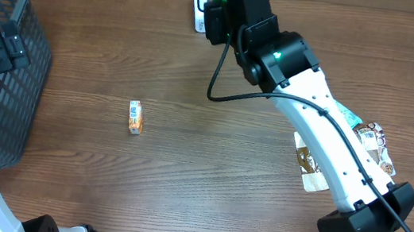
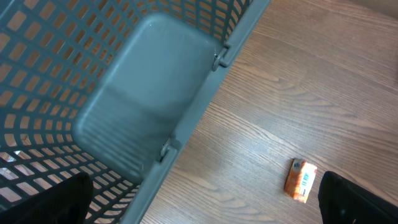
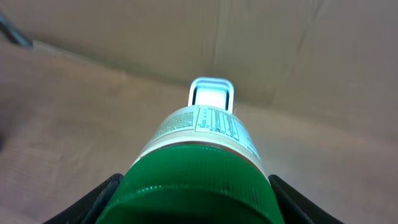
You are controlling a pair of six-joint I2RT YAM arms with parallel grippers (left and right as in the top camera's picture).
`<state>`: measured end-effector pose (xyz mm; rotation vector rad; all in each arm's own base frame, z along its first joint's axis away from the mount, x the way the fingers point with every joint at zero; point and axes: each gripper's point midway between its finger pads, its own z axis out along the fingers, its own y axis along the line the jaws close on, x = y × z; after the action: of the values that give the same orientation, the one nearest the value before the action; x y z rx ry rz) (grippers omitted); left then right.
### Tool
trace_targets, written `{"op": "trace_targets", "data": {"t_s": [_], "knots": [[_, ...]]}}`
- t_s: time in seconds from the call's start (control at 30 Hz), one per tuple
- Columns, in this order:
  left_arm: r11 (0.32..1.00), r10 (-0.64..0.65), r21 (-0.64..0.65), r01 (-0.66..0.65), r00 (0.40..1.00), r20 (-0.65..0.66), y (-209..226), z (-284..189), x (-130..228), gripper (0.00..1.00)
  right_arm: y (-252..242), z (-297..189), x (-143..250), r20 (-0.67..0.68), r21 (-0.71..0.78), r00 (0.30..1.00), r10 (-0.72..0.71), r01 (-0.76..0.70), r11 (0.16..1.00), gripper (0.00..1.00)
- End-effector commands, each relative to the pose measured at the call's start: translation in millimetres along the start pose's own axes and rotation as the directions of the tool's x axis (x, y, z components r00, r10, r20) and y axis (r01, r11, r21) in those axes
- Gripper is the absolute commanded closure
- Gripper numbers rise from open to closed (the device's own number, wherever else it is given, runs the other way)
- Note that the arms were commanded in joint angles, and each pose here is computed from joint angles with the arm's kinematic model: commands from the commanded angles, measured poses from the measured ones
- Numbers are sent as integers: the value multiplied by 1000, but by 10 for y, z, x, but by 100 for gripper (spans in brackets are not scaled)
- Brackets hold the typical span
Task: Scan the item barcode
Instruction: 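Hold the jar's label facing the white scanner with the right gripper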
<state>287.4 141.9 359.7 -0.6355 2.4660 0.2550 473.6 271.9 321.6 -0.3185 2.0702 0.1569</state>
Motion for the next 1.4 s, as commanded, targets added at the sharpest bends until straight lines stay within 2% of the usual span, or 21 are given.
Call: {"op": "trace_targets", "data": {"t_s": [0.0, 0.2, 0.33, 0.53, 0.83, 1.0, 1.37], "knots": [[1000, 15, -10, -15, 1000, 12, 26, -23, -30, 1, -134, 5, -287, 107, 104, 991, -82, 71, 992, 55], [1000, 15, -10, -15, 1000, 12, 26, -23, -31, 0, -107, 451, -446, 222, 163, 961, -163, 128, 978, 58], [1000, 15, -10, -15, 1000, 12, 26, -23, -30, 1, -51, 844, -376, 255, 195, 936, -244, 197, 961, 64], [1000, 15, -10, -15, 1000, 12, 26, -23, -31, 1, 60, 1328, -195, 299, 228, 900, -316, 254, 940, 63], [1000, 15, -10, -15, 1000, 12, 26, -23, -30, 1, 39, 1646, -47, 346, 237, 887, -305, 232, 943, 62], [1000, 15, -10, -15, 1000, 12, 26, -23, -30, 1, 56, 1806, 34, 370, 172, 878, -303, 256, 951, 63], [1000, 15, -10, -15, 1000, 12, 26, -23, -30, 0, -70, 2216, 447, 339, 170, 889, -308, 264, 949, 63]]}}
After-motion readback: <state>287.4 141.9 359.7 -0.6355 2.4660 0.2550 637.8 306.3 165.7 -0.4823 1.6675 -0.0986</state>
